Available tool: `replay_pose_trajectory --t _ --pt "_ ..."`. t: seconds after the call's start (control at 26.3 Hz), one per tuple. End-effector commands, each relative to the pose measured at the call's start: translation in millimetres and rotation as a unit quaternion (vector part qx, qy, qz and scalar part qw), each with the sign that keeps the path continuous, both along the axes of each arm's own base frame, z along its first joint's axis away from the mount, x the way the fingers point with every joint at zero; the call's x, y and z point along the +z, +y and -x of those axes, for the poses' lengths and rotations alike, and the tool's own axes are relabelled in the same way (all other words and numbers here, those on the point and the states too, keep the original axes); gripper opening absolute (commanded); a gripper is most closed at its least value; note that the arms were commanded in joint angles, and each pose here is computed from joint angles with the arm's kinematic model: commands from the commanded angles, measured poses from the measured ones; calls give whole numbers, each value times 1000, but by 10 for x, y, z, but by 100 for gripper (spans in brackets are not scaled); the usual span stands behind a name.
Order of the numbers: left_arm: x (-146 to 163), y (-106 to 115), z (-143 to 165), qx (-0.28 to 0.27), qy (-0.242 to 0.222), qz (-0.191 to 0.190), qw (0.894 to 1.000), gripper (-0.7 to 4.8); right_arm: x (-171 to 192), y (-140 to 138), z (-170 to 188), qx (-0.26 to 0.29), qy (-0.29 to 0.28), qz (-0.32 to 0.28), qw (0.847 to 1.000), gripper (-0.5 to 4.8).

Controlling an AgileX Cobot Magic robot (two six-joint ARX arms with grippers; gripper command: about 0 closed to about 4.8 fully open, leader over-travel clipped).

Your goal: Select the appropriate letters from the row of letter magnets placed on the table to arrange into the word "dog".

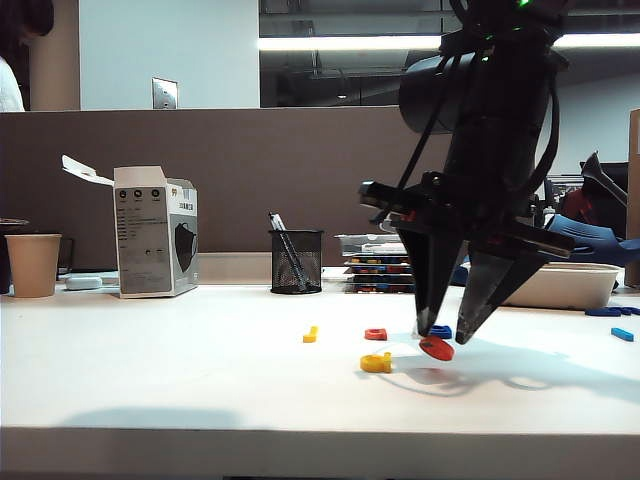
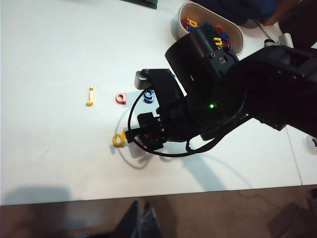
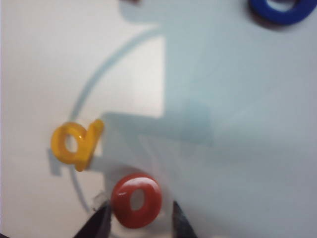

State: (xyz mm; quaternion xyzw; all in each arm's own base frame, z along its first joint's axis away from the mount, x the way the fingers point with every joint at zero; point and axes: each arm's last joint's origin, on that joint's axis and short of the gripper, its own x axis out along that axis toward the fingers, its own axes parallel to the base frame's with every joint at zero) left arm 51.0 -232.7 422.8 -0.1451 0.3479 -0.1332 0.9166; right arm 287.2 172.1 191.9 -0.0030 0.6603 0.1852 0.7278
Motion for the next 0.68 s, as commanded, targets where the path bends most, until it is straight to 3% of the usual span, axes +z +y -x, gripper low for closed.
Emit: replay_pose_trajectory --t 0.04,0.11,0.46,0.68 --pt "9 5 3 1 -3 2 1000 -5 23 -2 -1 5 -6 1 1000 131" --pt "9 5 3 1 -3 2 1000 -5 22 -1 -4 4 -8 2 1000 95" --pt "9 5 3 1 -3 2 1000 -5 37 0 -29 2 -27 13 1000 94" --pt "9 5 3 1 -3 2 1000 -5 281 65 -156 -1 -71 -8 997 94"
